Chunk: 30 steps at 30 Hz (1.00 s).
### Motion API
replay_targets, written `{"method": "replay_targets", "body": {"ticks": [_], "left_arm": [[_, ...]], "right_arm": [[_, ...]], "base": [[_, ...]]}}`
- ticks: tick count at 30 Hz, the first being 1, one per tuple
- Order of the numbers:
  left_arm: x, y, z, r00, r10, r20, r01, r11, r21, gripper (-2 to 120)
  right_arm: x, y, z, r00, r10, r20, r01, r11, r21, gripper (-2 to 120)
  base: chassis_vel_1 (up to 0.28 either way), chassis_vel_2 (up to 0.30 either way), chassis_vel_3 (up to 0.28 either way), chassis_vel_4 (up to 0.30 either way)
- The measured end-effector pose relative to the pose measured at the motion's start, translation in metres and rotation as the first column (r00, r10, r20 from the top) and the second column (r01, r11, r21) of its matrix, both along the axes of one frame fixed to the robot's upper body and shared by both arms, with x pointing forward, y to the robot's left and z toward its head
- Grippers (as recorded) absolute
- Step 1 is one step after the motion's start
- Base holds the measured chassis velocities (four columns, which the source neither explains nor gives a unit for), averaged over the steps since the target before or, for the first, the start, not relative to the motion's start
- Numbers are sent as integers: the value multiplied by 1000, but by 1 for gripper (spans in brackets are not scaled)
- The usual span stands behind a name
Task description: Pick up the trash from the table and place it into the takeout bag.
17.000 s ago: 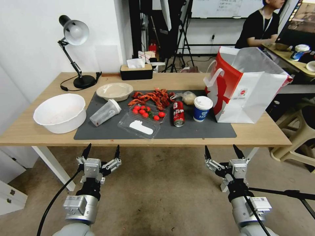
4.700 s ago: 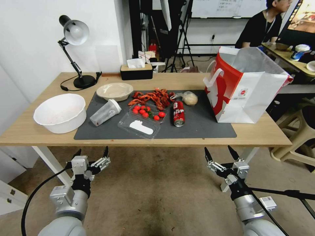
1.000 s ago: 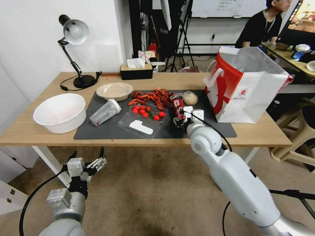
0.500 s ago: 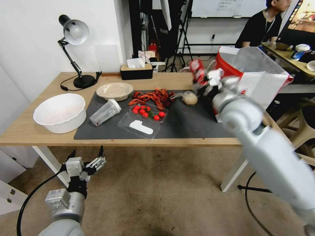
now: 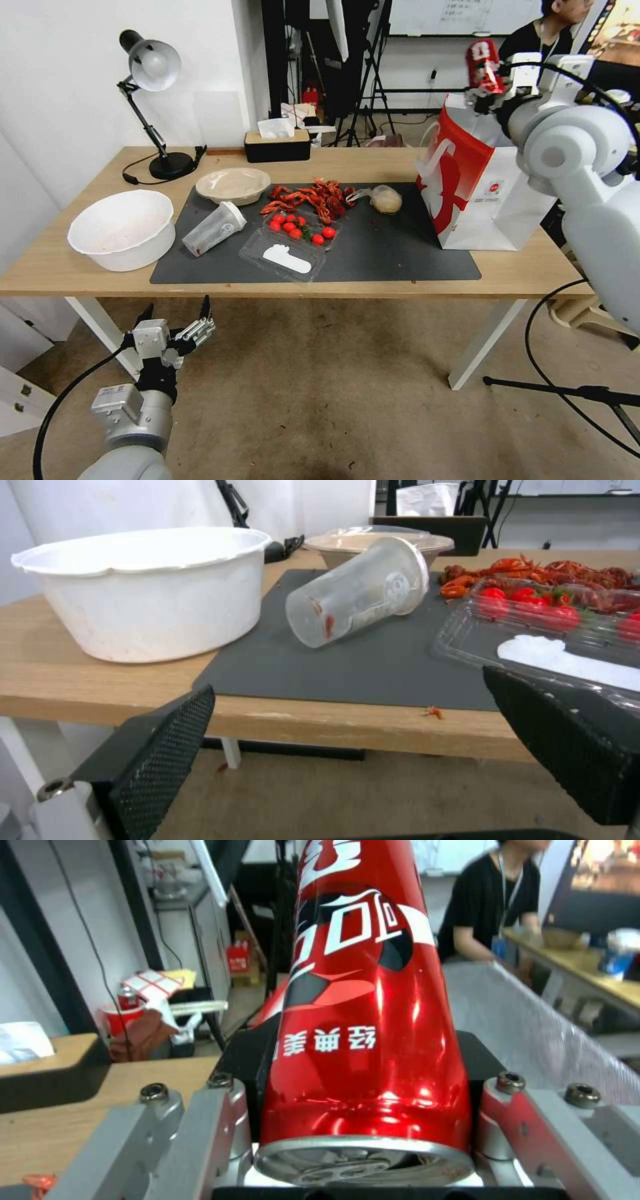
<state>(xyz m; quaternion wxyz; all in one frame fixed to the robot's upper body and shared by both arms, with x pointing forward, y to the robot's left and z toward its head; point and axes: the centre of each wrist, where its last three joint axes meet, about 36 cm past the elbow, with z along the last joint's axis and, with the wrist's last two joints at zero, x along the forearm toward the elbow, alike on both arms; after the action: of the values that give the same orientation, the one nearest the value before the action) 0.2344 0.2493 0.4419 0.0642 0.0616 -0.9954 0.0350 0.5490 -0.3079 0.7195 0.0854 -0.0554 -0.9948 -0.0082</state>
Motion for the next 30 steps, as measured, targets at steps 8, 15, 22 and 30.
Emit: {"method": "replay_targets", "body": {"ticks": [8, 15, 22, 30], "left_arm": [[0, 0, 0, 1000, -10, -2, 10, 1000, -1, 100], [1, -1, 0, 1000, -13, -2, 13, 1000, -1, 100], [0, 0, 3, 1000, -15, 2, 15, 1000, 1, 100], [0, -1, 4, 1000, -15, 4, 15, 1000, 2, 100]], "right_arm": [[3, -9, -8, 999, -32, -42, 34, 999, 32, 58], [1, -11, -17, 998, -35, -61, 38, 999, 34, 85], [-5, -10, -24, 997, -23, -68, 26, 999, 33, 100], [-14, -11, -28, 998, -1, -64, 4, 999, 33, 100]], "base": [[0, 0, 0, 0], [0, 0, 0, 0], [0, 0, 0, 0], [0, 0, 0, 0]]}}
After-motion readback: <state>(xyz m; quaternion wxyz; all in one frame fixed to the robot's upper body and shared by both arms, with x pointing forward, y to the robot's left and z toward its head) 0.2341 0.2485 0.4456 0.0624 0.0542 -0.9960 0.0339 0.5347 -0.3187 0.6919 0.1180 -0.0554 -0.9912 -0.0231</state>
